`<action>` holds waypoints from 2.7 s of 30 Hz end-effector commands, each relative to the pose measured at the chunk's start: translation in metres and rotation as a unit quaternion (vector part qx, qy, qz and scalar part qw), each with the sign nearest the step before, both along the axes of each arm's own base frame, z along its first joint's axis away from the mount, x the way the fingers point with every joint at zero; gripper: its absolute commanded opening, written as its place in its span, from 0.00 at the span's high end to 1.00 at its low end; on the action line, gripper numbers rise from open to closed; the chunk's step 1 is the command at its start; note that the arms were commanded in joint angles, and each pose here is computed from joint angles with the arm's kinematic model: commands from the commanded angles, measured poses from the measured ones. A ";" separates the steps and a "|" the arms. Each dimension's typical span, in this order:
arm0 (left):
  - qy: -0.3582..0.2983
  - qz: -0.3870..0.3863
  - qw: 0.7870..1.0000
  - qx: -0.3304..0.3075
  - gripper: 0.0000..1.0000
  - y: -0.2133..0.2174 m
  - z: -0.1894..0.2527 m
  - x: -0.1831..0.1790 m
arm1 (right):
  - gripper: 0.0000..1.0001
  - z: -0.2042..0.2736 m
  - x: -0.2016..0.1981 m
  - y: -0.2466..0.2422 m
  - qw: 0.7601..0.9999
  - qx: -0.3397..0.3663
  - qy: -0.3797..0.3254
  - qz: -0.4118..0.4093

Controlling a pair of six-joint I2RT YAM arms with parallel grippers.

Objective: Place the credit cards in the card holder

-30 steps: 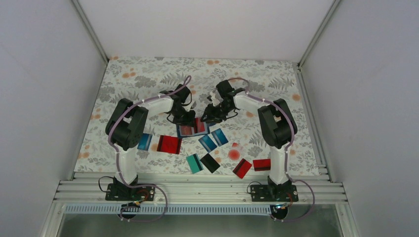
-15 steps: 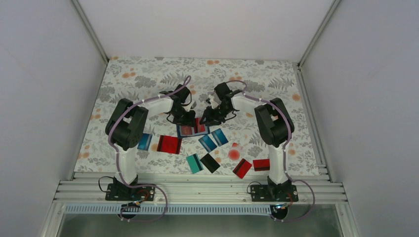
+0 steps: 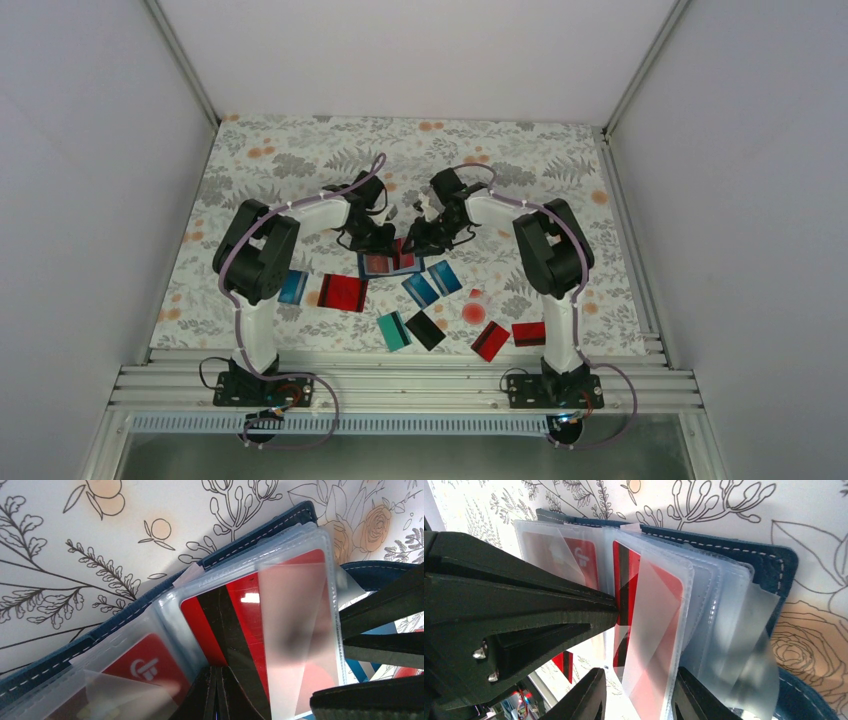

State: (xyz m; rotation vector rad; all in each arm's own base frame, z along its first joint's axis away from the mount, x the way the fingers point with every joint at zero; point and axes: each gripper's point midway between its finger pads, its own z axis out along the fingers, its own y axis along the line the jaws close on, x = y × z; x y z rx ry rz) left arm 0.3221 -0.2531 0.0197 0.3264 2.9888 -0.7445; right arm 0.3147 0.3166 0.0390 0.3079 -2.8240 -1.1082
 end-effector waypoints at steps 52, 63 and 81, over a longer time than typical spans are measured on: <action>-0.117 0.198 0.970 0.077 0.93 0.138 0.110 -0.034 | 0.66 0.073 -0.003 0.144 0.976 0.142 -0.037 0.159; -0.101 0.200 0.975 0.000 0.45 0.118 0.127 -0.059 | 0.66 0.098 -0.016 0.082 0.979 0.041 -0.157 0.127; 0.057 0.216 0.975 0.013 0.38 0.078 0.059 -0.193 | 0.67 0.007 -0.135 0.013 0.986 -0.014 -0.066 0.156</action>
